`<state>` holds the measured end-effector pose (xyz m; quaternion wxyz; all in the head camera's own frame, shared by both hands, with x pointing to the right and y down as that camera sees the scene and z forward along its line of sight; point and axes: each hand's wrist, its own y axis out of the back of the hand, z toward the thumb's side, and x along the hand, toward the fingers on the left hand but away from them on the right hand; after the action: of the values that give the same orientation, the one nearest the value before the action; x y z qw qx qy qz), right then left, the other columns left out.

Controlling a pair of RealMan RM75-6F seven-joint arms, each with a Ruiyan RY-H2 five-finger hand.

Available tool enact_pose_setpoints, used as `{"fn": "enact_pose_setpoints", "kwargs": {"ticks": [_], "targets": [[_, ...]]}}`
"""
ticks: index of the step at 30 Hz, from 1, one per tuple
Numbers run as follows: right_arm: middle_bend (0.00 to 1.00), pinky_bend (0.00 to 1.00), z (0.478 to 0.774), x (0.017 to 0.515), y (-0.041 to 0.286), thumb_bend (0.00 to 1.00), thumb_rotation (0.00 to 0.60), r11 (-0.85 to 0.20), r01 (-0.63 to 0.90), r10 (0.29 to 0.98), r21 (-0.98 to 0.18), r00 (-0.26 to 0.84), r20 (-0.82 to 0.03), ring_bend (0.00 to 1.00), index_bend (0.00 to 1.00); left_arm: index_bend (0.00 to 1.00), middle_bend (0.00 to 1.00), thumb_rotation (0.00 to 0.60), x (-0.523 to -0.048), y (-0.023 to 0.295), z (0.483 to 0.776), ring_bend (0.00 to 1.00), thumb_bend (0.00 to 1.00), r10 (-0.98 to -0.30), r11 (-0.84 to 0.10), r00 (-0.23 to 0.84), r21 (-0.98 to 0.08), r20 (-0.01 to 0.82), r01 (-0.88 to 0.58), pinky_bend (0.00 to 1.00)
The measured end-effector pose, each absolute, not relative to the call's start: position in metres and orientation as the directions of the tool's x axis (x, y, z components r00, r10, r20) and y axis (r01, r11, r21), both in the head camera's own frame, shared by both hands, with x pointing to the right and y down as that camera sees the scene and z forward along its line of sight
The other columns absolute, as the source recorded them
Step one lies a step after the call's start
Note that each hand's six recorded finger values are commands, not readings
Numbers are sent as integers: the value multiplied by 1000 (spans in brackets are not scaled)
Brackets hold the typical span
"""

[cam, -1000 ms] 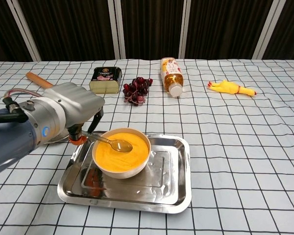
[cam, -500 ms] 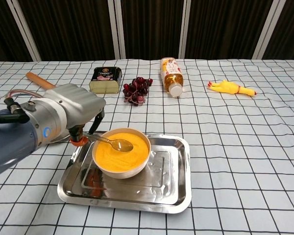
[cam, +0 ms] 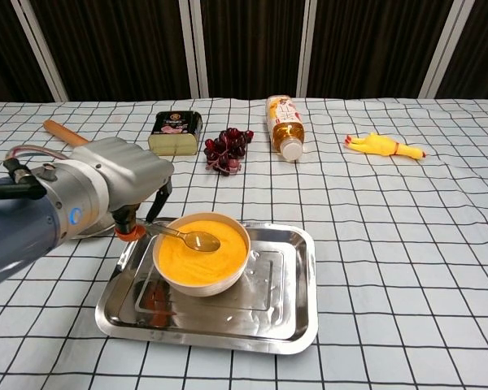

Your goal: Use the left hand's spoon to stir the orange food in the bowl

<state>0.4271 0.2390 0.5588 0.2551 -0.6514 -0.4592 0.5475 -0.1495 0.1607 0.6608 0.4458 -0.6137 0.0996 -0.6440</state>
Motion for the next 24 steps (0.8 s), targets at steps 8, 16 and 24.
{"fn": "enact_pose_setpoints", "kwargs": {"ticks": [8, 16, 24], "targets": [[0, 0, 559, 427, 239, 339, 600, -449, 318, 877, -835, -21, -480, 0, 0, 582, 1000, 600, -150, 159, 659, 1000, 549, -702, -579, 150, -680, 697, 450, 1000], [0, 0, 559, 427, 239, 338, 600, -449, 319, 877, -835, -23, -480, 0, 0, 727, 1000, 600, -149, 154, 653, 1000, 556, -728, -539, 176, -712, 663, 450, 1000], [0, 0, 559, 427, 239, 338, 600, -447, 319, 878, -835, -23, -479, 0, 0, 771, 1000, 600, -148, 147, 643, 1000, 556, -767, -434, 232, -751, 598, 498, 1000]]}}
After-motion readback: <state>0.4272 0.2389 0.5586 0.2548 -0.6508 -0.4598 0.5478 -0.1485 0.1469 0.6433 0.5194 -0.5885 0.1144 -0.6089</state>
